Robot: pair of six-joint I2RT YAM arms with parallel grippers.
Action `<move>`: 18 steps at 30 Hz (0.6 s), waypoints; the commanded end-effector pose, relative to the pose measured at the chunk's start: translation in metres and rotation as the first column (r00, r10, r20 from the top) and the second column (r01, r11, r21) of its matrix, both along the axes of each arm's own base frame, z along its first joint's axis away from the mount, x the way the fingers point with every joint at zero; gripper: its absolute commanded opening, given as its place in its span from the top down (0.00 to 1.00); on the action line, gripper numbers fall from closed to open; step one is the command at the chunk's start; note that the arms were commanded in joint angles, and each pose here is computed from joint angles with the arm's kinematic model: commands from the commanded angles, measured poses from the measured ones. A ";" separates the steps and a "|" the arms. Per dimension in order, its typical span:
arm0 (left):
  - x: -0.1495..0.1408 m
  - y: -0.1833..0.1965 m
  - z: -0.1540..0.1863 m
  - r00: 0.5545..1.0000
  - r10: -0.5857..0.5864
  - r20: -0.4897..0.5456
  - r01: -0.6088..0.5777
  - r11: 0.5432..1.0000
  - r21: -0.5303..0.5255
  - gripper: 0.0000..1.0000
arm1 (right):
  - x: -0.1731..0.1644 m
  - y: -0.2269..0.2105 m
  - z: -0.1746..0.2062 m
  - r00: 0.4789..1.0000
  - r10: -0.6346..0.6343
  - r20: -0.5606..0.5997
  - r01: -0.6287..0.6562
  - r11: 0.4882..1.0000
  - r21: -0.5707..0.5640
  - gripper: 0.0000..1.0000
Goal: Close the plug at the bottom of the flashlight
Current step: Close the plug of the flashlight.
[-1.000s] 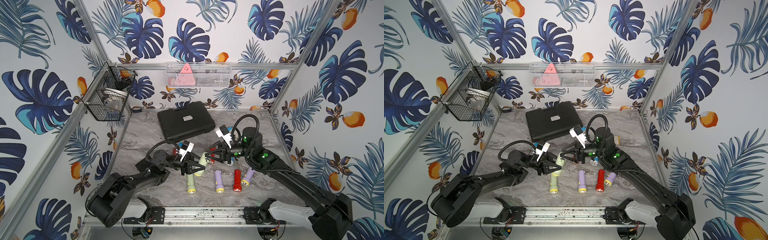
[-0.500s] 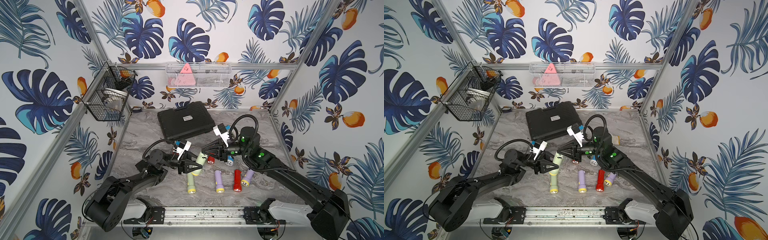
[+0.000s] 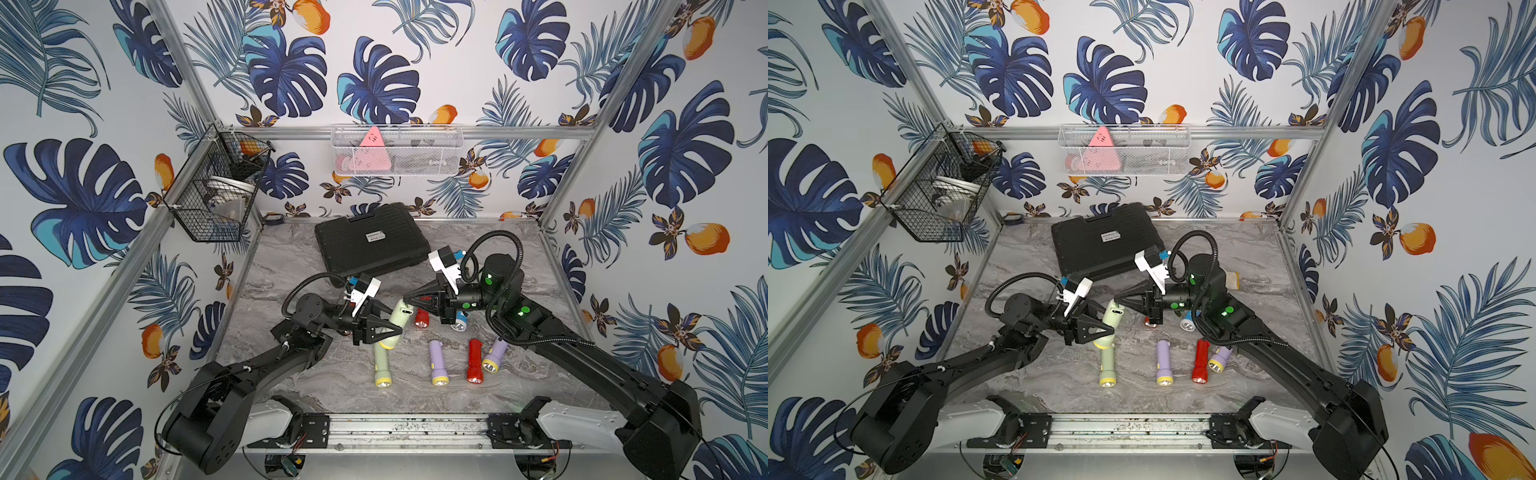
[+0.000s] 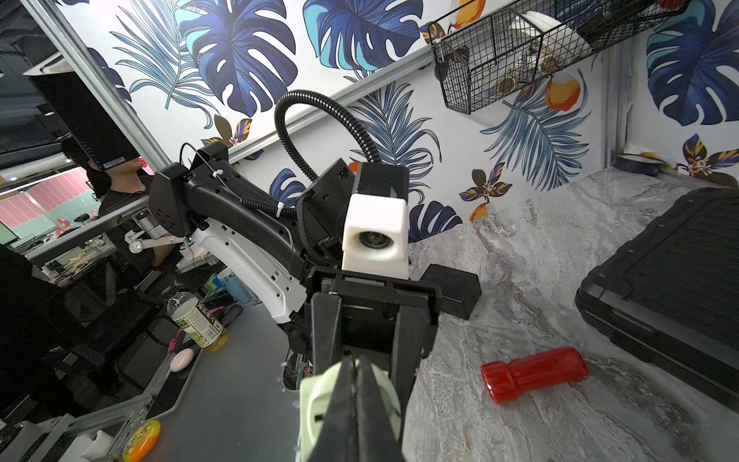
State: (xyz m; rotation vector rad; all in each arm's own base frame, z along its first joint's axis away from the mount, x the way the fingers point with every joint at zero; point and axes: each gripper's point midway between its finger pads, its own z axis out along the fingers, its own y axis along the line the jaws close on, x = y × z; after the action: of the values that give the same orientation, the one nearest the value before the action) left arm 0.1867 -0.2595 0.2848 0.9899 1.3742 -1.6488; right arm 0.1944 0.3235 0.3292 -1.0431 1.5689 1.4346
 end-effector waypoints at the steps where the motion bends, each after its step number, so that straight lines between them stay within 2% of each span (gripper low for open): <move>1: 0.001 0.010 0.055 0.958 0.141 0.248 -0.094 0.977 -0.191 1.00 | -0.013 -0.009 -0.061 0.976 -0.016 -0.216 -0.030 0.978 -0.206 1.00; 10: -0.004 0.011 0.053 0.963 0.126 0.238 -0.081 0.978 -0.191 1.00 | 0.013 -0.009 -0.050 0.987 -0.105 -0.120 0.069 0.960 -0.272 1.00; 18: -0.005 0.011 0.051 0.963 0.125 0.239 -0.083 0.980 -0.179 1.00 | 0.045 -0.016 -0.044 0.967 -0.249 -0.049 0.221 0.921 -0.321 1.00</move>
State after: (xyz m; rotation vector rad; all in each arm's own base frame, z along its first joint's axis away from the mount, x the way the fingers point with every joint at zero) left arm 0.1988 -0.2576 0.2927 0.8711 1.3869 -1.6261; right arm 0.2210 0.3249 0.3381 -1.0306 1.6780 1.2797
